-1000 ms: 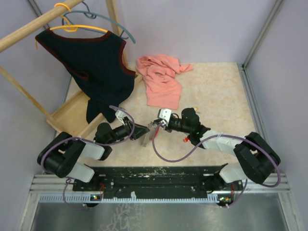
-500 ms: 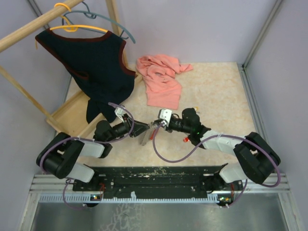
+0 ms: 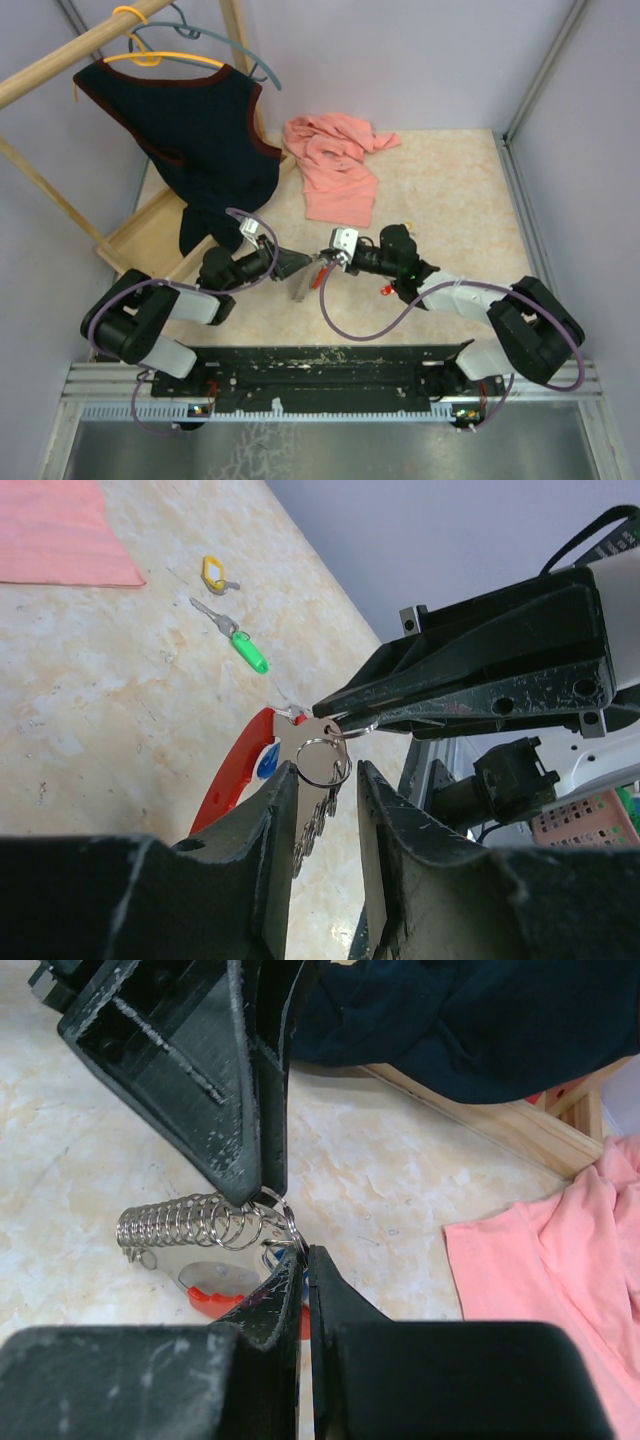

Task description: Put the keys on the keyring

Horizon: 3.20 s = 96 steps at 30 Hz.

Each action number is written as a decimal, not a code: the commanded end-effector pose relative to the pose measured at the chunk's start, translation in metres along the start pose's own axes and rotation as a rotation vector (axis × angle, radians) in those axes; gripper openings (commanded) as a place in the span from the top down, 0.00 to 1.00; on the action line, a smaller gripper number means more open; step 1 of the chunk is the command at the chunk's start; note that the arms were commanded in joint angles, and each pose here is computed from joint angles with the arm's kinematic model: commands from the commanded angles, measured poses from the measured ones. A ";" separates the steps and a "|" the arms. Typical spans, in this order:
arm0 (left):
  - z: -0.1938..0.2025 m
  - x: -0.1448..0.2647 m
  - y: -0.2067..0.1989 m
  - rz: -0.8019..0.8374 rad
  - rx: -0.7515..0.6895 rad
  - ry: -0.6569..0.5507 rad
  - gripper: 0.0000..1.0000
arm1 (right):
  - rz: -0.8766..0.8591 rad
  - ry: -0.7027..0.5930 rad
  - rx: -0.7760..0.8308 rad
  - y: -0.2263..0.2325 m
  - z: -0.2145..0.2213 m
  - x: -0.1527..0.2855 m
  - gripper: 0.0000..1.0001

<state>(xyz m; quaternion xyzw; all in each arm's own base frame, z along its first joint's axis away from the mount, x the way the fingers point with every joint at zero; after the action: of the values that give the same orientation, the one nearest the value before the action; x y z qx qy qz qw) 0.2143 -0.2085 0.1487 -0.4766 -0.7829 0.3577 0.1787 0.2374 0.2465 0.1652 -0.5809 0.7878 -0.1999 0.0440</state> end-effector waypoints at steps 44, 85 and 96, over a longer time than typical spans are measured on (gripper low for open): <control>-0.041 -0.007 -0.019 -0.015 -0.299 0.002 1.00 | 0.056 -0.072 0.036 -0.006 -0.042 0.027 0.77; 0.036 -0.052 0.034 -0.141 -0.271 0.385 0.62 | 0.548 0.576 -0.914 -0.016 0.099 0.057 0.75; 0.038 -0.051 0.033 -0.131 -0.277 0.392 0.63 | 0.532 0.567 -0.879 -0.018 0.103 0.054 0.80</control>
<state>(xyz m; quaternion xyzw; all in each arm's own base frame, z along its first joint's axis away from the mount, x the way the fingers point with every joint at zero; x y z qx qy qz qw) 0.2328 -0.2544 0.0959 -0.4940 -0.8044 0.1424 0.2976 0.2493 0.1579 0.0719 -0.2363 0.8809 0.0173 -0.4098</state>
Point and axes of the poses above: each gripper's point midway between its finger pads, its own x axis back along the fingers, its own y axis along the line the jaws close on, z = x × y, the point moved 7 cm from there along x, back along the fingers, and after that the axes turned 2 degrees about x, right-handed, at the moved point
